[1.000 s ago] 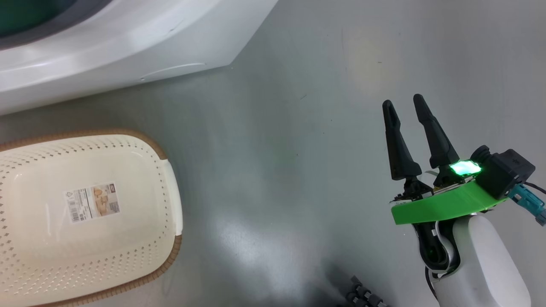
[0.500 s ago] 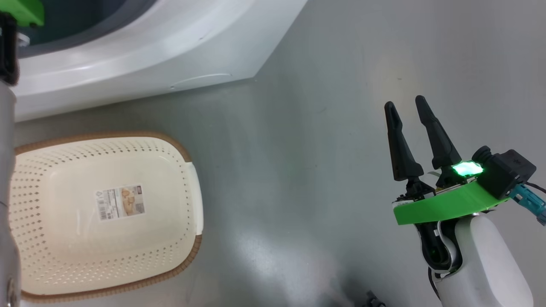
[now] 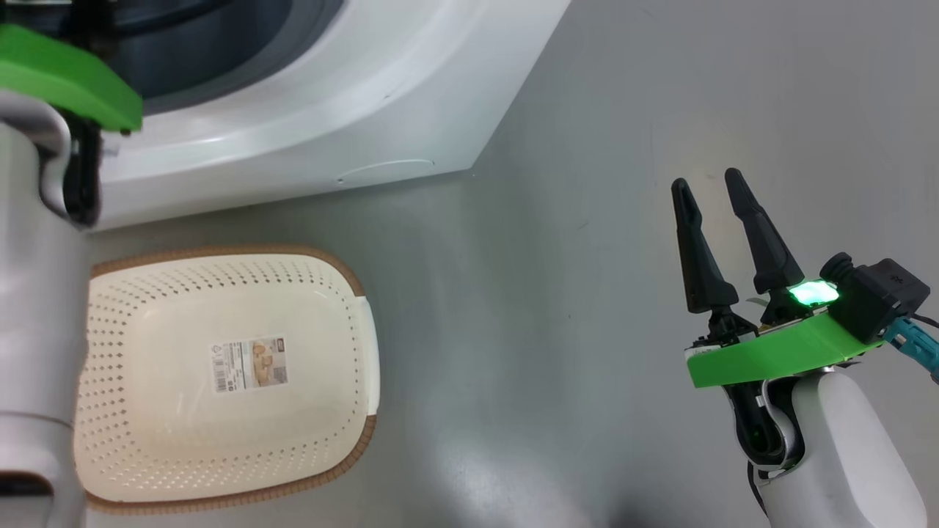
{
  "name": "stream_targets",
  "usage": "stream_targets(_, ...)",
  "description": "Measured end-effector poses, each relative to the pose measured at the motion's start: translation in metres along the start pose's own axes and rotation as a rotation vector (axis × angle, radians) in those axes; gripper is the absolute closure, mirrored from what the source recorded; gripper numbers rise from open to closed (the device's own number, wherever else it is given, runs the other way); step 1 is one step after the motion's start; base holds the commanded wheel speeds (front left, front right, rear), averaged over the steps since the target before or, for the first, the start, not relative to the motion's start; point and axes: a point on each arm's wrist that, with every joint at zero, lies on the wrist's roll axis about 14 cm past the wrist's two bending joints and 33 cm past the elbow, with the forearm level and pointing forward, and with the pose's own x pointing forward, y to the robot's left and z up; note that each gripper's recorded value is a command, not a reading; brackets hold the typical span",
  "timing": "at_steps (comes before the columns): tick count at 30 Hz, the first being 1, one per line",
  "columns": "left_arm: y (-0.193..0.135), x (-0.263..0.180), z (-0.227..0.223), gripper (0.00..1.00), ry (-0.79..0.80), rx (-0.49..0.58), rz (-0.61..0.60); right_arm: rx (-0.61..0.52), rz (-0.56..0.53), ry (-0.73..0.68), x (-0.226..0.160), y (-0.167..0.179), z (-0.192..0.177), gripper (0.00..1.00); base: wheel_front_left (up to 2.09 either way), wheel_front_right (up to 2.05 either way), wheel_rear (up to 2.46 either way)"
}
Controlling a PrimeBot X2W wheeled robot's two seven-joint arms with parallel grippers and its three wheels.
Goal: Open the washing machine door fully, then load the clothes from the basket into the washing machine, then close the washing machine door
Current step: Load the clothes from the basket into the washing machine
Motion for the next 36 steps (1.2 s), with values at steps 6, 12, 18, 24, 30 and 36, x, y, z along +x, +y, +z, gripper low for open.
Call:
stream_targets(6,-0.001,-0.023,0.004,0.0,-0.02,0.0,0.001,0.005,0.015,-0.029,-0.001,0.006,0.012,0.0,0.0,0.0,0.0)
stream_targets(12,-0.001,-0.052,0.001,0.0,-0.026,-0.005,0.005,0.006,0.013,-0.044,-0.007,0.006,0.02,0.0,0.0,0.0,0.0)
stream_targets(18,0.001,-0.083,-0.002,0.0,-0.029,-0.019,0.026,-0.004,0.031,-0.068,-0.01,0.009,0.032,0.0,0.0,0.0,0.0)
stream_targets(24,0.0,-0.115,0.003,0.0,-0.043,-0.029,0.048,-0.004,0.042,-0.075,-0.019,0.012,0.039,0.0,0.0,0.0,0.0)
stream_targets(30,0.0,-0.15,0.01,0.0,-0.059,-0.026,0.074,-0.013,0.07,-0.1,-0.023,0.019,0.052,0.0,0.0,0.0,0.0)
stream_targets(36,-0.001,-0.173,0.015,0.0,-0.07,-0.029,0.093,-0.011,0.097,-0.114,-0.028,0.028,0.059,0.0,0.0,0.0,0.0)
